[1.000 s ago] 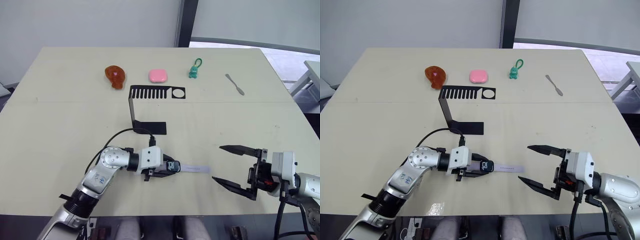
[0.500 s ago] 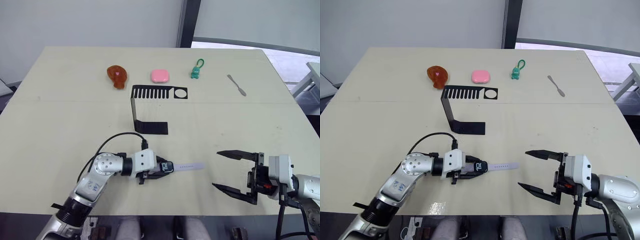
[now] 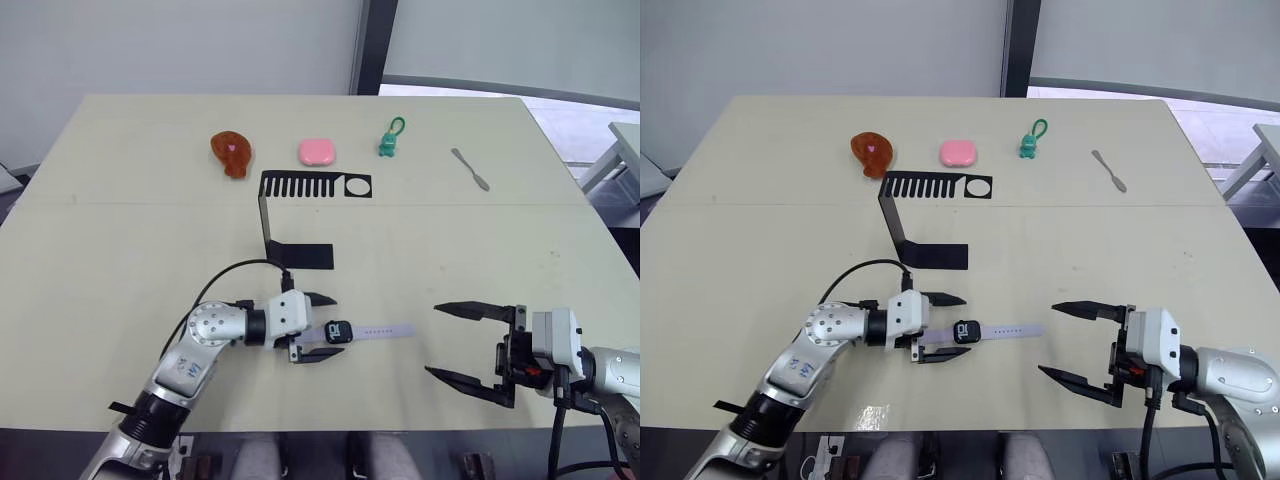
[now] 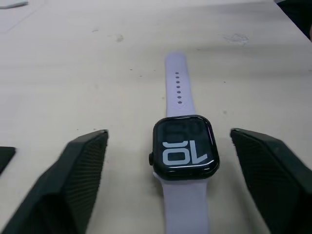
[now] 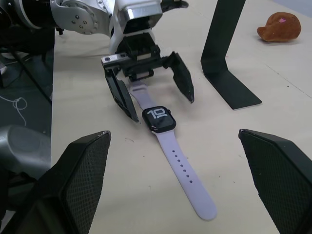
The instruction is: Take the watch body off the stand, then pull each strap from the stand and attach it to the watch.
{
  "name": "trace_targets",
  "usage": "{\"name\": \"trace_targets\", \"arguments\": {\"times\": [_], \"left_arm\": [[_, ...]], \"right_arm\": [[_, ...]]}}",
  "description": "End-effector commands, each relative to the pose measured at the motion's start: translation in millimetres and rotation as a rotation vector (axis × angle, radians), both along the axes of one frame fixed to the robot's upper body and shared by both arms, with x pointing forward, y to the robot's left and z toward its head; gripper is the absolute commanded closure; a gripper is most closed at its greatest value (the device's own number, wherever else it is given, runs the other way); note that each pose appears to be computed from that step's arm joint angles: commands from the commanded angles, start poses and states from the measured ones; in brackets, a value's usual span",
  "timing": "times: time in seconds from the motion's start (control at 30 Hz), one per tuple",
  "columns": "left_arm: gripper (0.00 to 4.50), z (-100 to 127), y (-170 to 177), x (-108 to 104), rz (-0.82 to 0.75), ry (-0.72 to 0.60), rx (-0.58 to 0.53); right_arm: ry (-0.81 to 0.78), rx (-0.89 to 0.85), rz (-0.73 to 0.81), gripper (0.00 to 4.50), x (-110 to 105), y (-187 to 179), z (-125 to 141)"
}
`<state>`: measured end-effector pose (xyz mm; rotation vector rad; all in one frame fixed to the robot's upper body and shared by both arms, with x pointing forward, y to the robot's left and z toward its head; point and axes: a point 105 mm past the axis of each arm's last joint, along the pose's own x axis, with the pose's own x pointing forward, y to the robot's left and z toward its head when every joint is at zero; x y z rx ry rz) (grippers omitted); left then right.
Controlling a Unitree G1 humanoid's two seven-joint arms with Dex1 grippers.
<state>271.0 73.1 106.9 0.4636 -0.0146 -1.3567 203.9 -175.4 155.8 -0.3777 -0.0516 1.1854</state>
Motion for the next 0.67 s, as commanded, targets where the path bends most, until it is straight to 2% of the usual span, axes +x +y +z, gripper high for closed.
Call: {"name": "trace_targets", "arguments": {"times": [0.03, 0.1, 0.23, 0.37, 0.47, 0.57, 0.67], "left_arm": [[0.03, 24.9, 29.9, -14.4, -0.042, -0.026, -0.087], [0.03, 33.1, 56.4, -20.2, 0.005, -0.017, -0.102], [0.03, 33.3, 108.2, -39.5, 0.081, -0.069, 0.044], [0.03, 40.7, 157.9, -47.1, 0.333, -0.079, 0.106], [0.03, 53.5, 201.2, -47.5, 0.615, -0.162, 0.141], [0.03, 47.0, 214.4, -62.2, 0.663, -0.148, 0.157], [0.03, 42.3, 211.9, -62.8, 0.653, -0.161, 0.164]], "right_arm": [[-0.017, -0.012, 0.010, 0.00, 0.1, -4.0, 3.0], [-0.028, -0.028, -0.007, 0.00, 3.5, -12.3, 4.8], [-0.047, -0.093, -0.009, 0.00, 7.0, -29.8, 5.5], [-0.058, -0.143, -0.052, 0.00, 12.5, -53.4, 9.9], [-0.072, -0.234, -0.104, 0.00, 17.1, -82.9, 5.5], [-0.113, -0.245, -0.157, 0.00, 26.8, -96.5, 7.6], [-0.141, -0.229, -0.160, 0.00, 36.0, -94.7, 7.0]]}}
